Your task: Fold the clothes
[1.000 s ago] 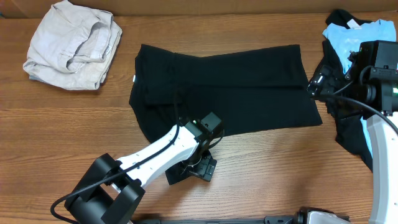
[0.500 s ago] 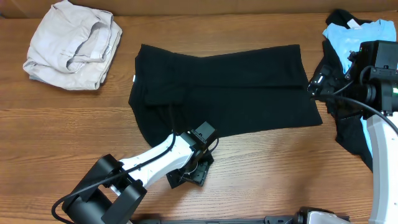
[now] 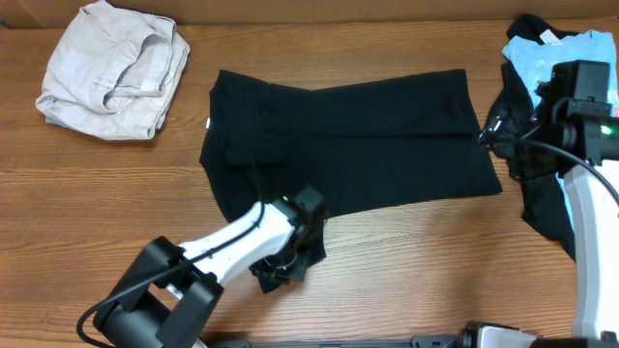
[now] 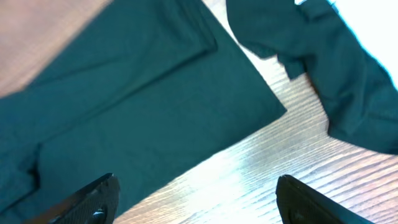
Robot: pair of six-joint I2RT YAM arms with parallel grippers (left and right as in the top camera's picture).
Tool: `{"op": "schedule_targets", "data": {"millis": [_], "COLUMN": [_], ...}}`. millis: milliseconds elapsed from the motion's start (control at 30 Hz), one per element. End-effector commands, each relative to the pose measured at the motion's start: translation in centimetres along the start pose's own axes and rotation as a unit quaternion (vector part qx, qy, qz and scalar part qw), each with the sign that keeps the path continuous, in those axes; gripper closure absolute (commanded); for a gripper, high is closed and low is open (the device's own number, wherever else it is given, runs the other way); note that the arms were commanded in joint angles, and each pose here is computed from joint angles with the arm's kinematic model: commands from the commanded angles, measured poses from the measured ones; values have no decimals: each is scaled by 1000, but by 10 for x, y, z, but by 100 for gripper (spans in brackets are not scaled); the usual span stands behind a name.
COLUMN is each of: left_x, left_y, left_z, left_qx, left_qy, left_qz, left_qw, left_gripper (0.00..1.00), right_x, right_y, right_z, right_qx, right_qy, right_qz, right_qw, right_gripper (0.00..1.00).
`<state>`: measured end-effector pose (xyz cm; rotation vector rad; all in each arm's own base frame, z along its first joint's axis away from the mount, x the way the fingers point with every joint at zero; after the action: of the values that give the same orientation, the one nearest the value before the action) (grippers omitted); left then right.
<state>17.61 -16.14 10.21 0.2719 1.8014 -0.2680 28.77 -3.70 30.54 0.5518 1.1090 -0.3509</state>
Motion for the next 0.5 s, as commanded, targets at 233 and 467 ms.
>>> {"op": "schedule_targets", "data": {"millis": [233,467], "left_x": [-70,-72], "left_y": [23,22], "left_z": [32,33], "left_qx": [-7,-7], "left_qy": [-46,-50], "left_qz": [-24,-24], "left_qw": [999,998], "left_gripper": [96,96], "right_x": [86,140], "right_y": [-9,-24], "right_z": [-1,-14], "right_qx": [21,44], "right_qy": [54,77], "right_qz": [-40,-79], "right_qw": [998,993], "right_gripper": [44,43]}}
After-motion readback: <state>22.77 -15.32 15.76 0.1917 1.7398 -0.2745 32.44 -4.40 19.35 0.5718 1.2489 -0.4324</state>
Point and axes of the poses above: each gripper's point midway between its finger pads, its own x axis out along the fingers, its own y axis along the line the jaws close on, z = x × y, the point moved 10 cm from there along -x, back along the fingers, and after that the axes turned 6 degrees about x, right-handed, at the moved point
